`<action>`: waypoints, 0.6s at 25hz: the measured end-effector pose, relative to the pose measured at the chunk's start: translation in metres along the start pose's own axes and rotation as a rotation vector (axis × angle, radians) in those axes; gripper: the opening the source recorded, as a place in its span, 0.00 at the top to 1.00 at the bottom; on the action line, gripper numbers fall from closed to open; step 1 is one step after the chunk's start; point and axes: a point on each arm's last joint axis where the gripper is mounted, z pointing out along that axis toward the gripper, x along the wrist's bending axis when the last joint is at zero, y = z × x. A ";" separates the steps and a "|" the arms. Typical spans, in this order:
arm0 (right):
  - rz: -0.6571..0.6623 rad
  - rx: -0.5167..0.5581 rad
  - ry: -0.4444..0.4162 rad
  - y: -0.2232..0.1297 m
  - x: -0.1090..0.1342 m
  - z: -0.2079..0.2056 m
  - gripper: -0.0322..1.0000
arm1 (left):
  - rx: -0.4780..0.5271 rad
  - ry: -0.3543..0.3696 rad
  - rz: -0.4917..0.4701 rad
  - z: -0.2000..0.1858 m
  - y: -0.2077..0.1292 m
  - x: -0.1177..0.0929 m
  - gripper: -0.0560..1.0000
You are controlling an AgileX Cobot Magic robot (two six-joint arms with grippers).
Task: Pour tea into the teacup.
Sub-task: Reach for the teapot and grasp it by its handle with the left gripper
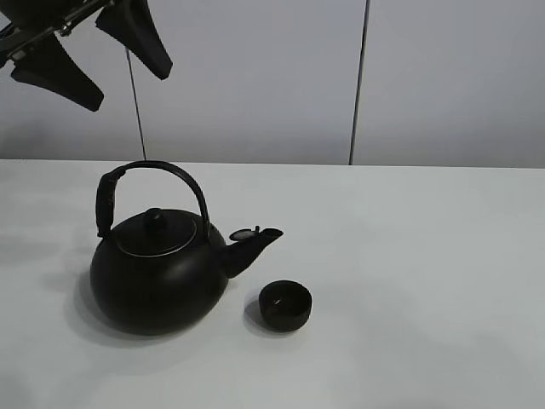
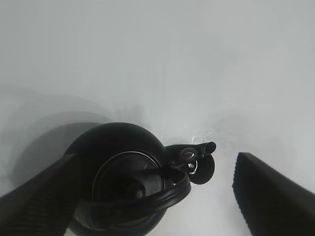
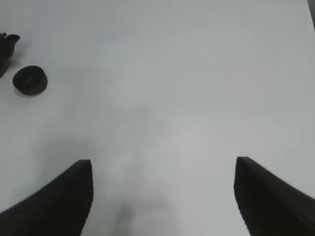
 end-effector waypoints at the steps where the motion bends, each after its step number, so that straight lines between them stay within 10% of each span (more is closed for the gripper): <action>1: -0.001 -0.006 0.002 0.000 0.000 0.002 0.44 | 0.000 0.000 0.000 0.000 0.000 0.000 0.37; 15: 0.015 -0.024 0.005 0.000 -0.002 0.005 0.44 | 0.000 0.000 0.000 0.000 0.000 0.000 0.37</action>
